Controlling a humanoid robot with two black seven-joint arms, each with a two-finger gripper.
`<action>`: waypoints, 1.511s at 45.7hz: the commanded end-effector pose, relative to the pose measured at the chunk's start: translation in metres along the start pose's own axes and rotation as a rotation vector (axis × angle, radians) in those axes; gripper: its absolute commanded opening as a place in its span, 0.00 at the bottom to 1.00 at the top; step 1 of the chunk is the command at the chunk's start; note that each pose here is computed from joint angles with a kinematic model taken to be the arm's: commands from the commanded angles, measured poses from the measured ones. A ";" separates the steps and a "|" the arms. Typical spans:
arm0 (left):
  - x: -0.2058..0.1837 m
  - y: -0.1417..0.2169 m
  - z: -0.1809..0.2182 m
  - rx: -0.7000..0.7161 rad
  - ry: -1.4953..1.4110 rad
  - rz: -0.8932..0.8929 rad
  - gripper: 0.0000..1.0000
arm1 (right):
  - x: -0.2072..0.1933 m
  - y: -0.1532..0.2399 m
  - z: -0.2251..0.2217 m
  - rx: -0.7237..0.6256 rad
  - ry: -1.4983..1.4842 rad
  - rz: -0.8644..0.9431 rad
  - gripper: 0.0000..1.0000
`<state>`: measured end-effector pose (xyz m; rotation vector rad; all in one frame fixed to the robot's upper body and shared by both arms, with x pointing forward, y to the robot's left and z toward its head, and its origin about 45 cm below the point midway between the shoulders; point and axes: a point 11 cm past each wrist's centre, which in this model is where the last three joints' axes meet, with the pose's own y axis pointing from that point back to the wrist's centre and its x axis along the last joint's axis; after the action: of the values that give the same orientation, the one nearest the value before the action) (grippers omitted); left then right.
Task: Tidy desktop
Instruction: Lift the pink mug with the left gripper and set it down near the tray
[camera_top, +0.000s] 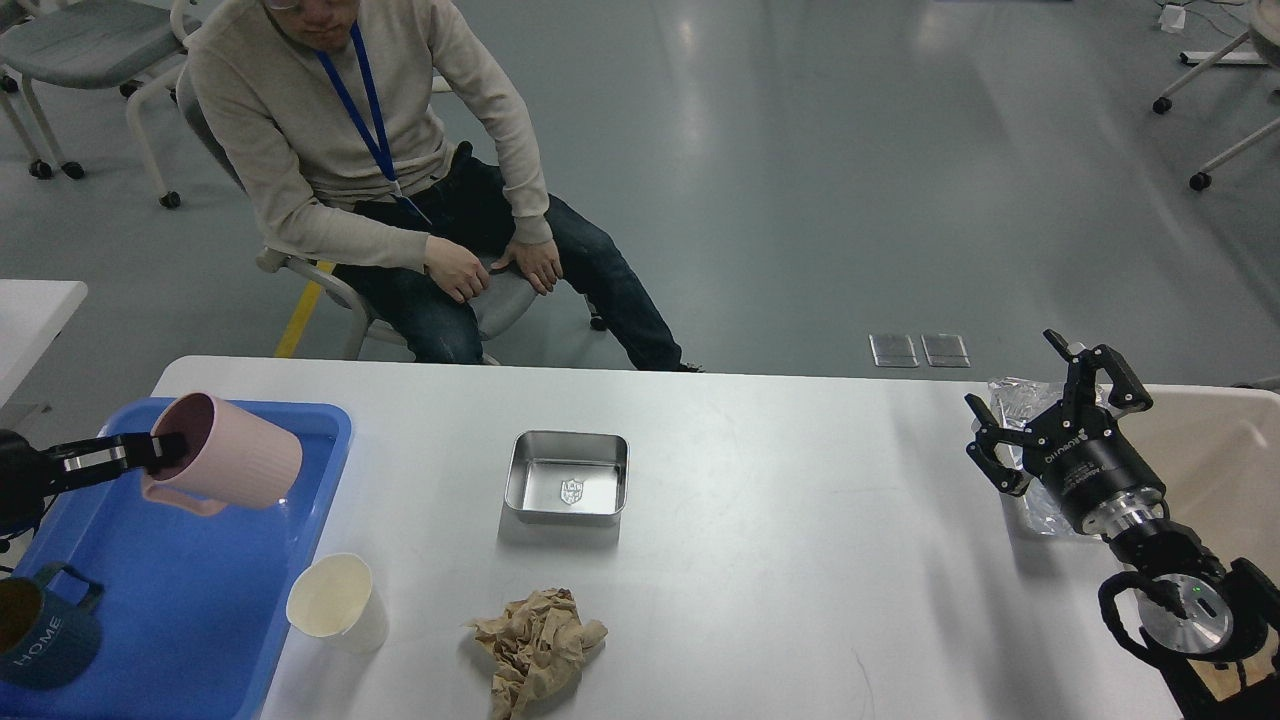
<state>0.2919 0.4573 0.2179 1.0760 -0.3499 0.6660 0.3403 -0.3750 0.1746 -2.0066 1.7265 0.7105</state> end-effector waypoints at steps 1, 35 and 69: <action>-0.001 0.015 -0.012 0.022 -0.006 0.017 0.00 | 0.000 0.000 0.001 -0.001 -0.001 -0.001 1.00; -0.068 0.032 -0.058 0.127 0.048 -0.082 0.02 | 0.004 0.003 -0.002 -0.005 0.011 0.009 1.00; -0.111 0.022 -0.105 0.249 0.065 -0.095 0.03 | 0.004 0.005 0.001 -0.008 0.005 0.000 1.00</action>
<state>0.1876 0.5186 0.1261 1.2866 -0.1641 0.6627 0.3360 -0.3777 0.1723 -2.0169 1.7270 0.7133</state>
